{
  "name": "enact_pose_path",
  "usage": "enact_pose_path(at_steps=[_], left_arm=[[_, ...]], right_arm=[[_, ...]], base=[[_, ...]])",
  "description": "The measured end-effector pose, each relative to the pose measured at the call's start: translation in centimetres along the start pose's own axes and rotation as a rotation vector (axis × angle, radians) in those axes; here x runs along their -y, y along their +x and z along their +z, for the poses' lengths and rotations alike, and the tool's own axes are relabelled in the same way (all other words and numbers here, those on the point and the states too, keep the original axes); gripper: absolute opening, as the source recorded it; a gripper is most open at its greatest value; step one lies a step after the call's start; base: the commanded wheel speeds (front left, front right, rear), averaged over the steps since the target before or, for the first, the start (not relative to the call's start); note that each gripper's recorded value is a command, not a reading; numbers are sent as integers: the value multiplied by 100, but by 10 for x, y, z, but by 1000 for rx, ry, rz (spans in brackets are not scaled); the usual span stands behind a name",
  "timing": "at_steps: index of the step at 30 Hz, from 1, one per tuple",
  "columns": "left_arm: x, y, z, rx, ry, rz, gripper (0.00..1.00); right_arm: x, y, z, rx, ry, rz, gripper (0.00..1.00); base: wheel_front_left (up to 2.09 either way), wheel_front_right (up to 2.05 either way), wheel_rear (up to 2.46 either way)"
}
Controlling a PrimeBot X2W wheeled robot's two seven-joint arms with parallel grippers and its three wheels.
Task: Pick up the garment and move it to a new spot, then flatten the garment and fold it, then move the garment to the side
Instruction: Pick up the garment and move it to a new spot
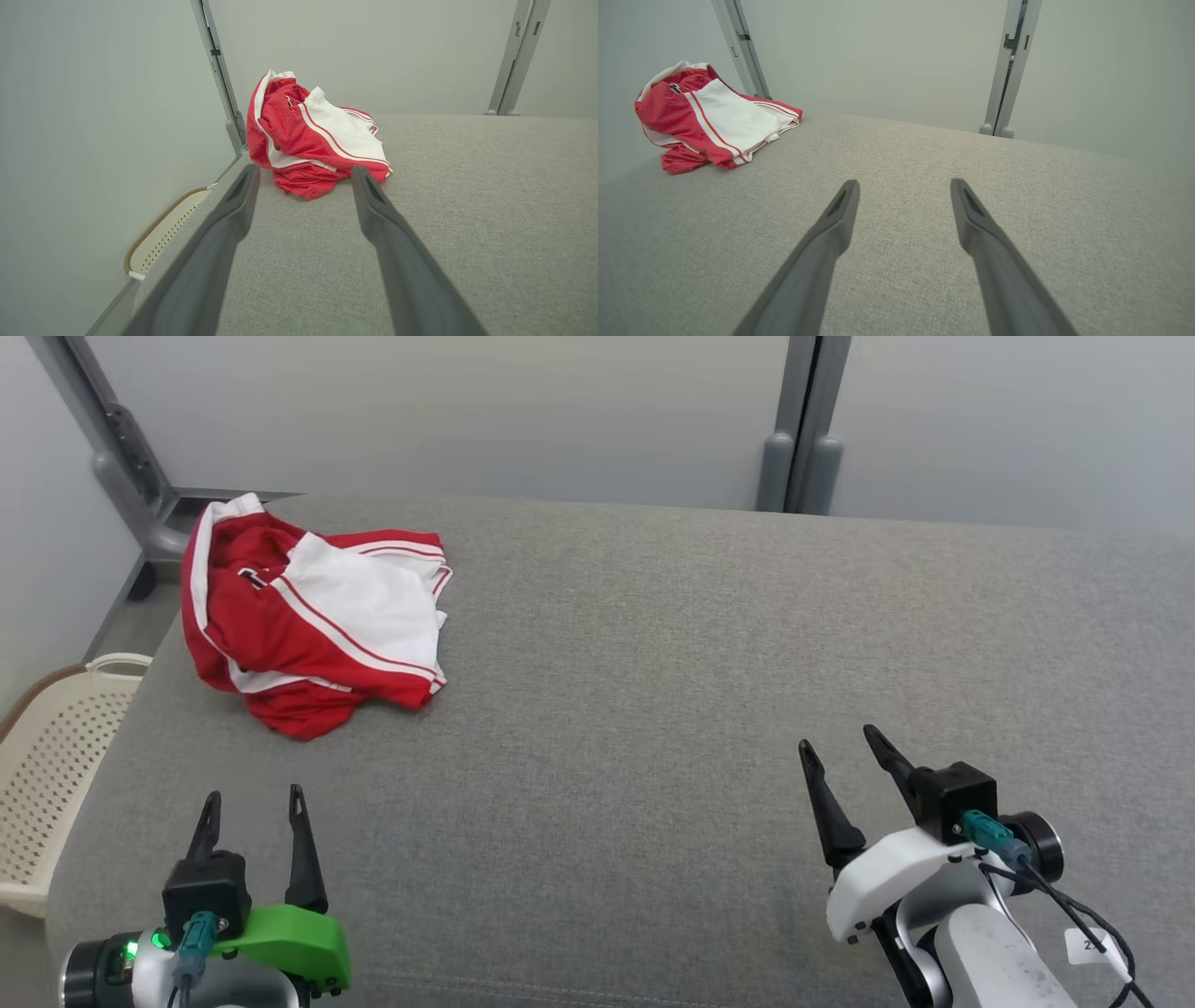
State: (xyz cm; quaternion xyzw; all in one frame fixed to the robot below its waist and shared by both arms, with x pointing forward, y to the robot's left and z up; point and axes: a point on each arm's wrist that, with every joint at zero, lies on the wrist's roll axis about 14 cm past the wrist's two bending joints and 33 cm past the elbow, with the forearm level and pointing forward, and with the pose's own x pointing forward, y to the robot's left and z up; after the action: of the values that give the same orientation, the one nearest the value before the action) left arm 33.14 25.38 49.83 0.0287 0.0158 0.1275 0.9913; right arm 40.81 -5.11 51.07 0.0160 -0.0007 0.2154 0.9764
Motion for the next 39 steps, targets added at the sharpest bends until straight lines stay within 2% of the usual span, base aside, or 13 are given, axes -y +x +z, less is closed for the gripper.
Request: enact_pose_path(at_steps=[22, 32, 39], left_arm=[[-100, -63, -7, -15, -31, 304, 100], [-118, -80, -6, -8, -33, 367, 100], [-115, -80, -5, -1, -47, 364, 100]], right_arm=[[-84, 30, -1, -5, 24, 241, 100], [-98, 32, 1, -1, 29, 279, 100], [-101, 31, 0, -6, 32, 288, 100]], base=[[0, 0, 0], [0, 0, 0], [0, 0, 0]])
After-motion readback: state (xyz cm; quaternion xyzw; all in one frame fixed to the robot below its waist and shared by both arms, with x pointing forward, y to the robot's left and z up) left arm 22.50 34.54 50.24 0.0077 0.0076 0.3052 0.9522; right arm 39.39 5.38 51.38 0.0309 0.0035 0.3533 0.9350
